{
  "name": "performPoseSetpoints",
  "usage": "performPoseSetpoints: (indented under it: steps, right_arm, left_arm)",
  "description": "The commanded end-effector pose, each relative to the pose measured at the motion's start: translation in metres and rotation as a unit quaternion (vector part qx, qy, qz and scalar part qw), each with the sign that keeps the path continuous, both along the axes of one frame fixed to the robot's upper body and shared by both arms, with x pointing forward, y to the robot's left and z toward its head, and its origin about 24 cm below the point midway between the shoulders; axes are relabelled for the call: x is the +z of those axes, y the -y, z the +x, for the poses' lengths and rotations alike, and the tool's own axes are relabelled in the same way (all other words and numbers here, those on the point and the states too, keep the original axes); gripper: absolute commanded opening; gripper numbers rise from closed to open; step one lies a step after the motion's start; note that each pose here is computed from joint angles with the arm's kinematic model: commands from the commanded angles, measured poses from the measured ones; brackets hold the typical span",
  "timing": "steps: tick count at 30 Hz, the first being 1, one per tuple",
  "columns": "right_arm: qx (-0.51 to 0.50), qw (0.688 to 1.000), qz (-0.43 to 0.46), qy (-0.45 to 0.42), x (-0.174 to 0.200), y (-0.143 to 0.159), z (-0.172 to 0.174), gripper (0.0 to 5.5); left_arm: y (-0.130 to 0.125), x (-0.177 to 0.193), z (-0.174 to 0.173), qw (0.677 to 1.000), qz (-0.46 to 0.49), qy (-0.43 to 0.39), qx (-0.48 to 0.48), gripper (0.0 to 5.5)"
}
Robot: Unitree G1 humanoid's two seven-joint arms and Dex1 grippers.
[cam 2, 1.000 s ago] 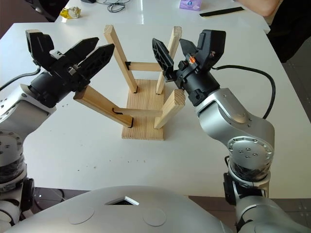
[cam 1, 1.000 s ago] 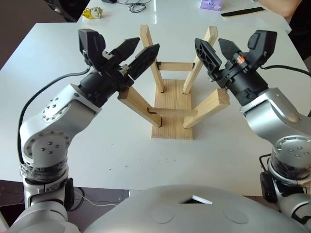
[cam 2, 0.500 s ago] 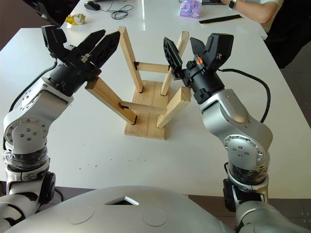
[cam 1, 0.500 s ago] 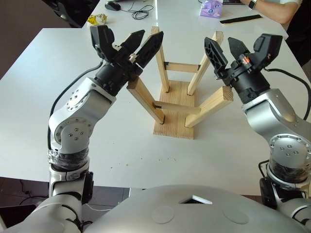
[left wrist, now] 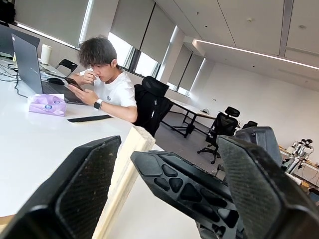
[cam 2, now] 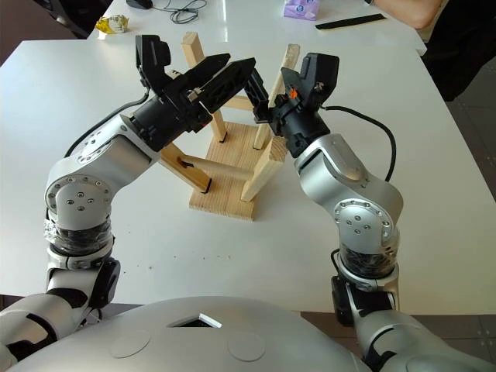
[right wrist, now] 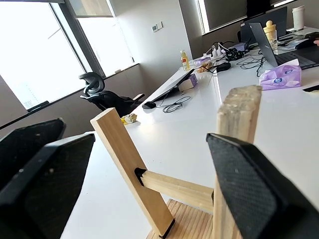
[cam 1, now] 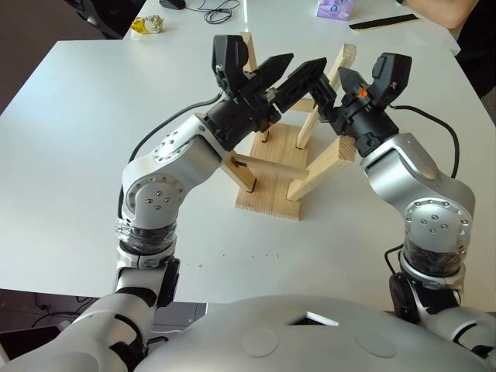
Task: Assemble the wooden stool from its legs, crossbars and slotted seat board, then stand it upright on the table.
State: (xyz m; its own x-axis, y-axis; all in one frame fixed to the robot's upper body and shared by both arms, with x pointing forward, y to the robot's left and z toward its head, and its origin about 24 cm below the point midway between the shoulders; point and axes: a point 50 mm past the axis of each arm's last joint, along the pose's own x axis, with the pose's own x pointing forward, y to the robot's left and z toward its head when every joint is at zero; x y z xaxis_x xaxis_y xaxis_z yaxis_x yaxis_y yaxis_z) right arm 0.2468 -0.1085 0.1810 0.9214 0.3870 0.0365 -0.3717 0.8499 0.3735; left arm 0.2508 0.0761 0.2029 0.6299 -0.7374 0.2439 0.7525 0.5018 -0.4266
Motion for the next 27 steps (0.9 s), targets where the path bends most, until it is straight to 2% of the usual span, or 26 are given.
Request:
performPoseSetpoints:
  steps: [1, 7, 10, 14, 18, 21, 24, 27]
  right_arm:
    - [-0.023, 1.0, -0.009, -0.012, -0.005, 0.008, 0.001, 4.13]
    - [-0.092, 0.996, -0.007, 0.017, 0.006, 0.04, 0.001, 4.13]
    - [-0.124, 0.992, -0.029, 0.025, 0.009, 0.064, -0.007, 4.13]
    - [-0.116, 0.983, -0.137, -0.024, -0.012, 0.109, -0.043, 4.13]
    - [0.021, 0.963, -0.254, -0.085, -0.027, 0.123, -0.088, 4.13]
    - [0.121, 0.944, -0.288, -0.108, -0.033, 0.118, -0.113, 4.13]
    - [0.186, 0.923, -0.32, -0.105, -0.039, 0.109, -0.119, 4.13]
    - [0.236, 0.91, -0.334, -0.07, -0.041, 0.092, -0.11, 4.13]
  left_arm:
    - [-0.004, 0.011, 0.003, 1.0, -0.004, 0.015, 0.015, 3.59]
    - [-0.02, 0.058, 0.002, 0.995, -0.043, 0.087, 0.027, 3.59]
    - [-0.042, 0.083, 0.003, 0.989, -0.031, 0.133, 0.05, 3.59]
    - [-0.099, 0.094, 0.01, 0.977, 0.078, 0.171, 0.101, 3.59]
    - [-0.16, 0.078, 0.016, 0.955, 0.217, 0.145, 0.14, 3.59]
    - [-0.188, 0.038, 0.006, 0.94, 0.322, 0.098, 0.054, 3.59]
    - [-0.196, 0.007, -0.006, 0.925, 0.369, 0.07, -0.048, 3.59]
    - [-0.184, -0.022, -0.01, 0.907, 0.398, 0.072, -0.118, 3.59]
